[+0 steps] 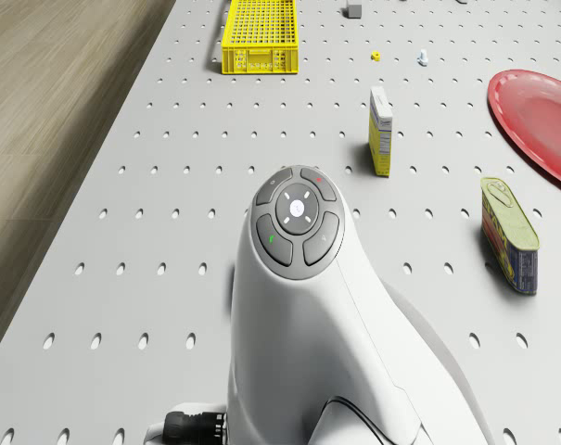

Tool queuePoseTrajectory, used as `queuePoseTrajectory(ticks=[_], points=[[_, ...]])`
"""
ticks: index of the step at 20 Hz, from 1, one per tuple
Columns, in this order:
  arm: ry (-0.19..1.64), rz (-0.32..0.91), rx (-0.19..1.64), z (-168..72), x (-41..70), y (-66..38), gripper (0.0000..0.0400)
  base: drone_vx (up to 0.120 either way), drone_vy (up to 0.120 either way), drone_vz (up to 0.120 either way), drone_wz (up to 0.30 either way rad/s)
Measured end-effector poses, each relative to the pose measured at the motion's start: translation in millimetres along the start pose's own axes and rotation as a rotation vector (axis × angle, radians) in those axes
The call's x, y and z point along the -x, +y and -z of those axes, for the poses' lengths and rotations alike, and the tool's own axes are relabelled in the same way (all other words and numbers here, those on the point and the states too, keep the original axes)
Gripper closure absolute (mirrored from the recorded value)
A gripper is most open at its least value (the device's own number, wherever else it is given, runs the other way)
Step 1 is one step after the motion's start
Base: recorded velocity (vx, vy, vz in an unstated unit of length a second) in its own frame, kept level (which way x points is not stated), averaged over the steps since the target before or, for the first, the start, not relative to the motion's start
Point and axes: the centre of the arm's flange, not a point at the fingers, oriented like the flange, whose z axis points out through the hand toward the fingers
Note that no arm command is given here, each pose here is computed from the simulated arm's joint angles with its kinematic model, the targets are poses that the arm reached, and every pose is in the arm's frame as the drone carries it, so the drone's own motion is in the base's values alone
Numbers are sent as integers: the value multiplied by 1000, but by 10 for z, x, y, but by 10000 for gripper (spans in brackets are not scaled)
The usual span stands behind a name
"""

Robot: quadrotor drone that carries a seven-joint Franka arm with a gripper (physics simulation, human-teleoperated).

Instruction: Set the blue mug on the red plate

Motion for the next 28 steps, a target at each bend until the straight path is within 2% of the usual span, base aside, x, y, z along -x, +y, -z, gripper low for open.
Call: queuePoseTrajectory(ticks=[3,6,20,25,28], points=[[12,0,11,1,11,-11,0,0,0,-120,0],[19,0,17,1,18,-18,0,107,0,-120,0],[27,1,25,1,26,-26,0,0,11,-120,0],[28,0,26,1,26,-26,0,32,0,-16,0],[28,0,26,1,26,-26,0,0,0,-120,0]])
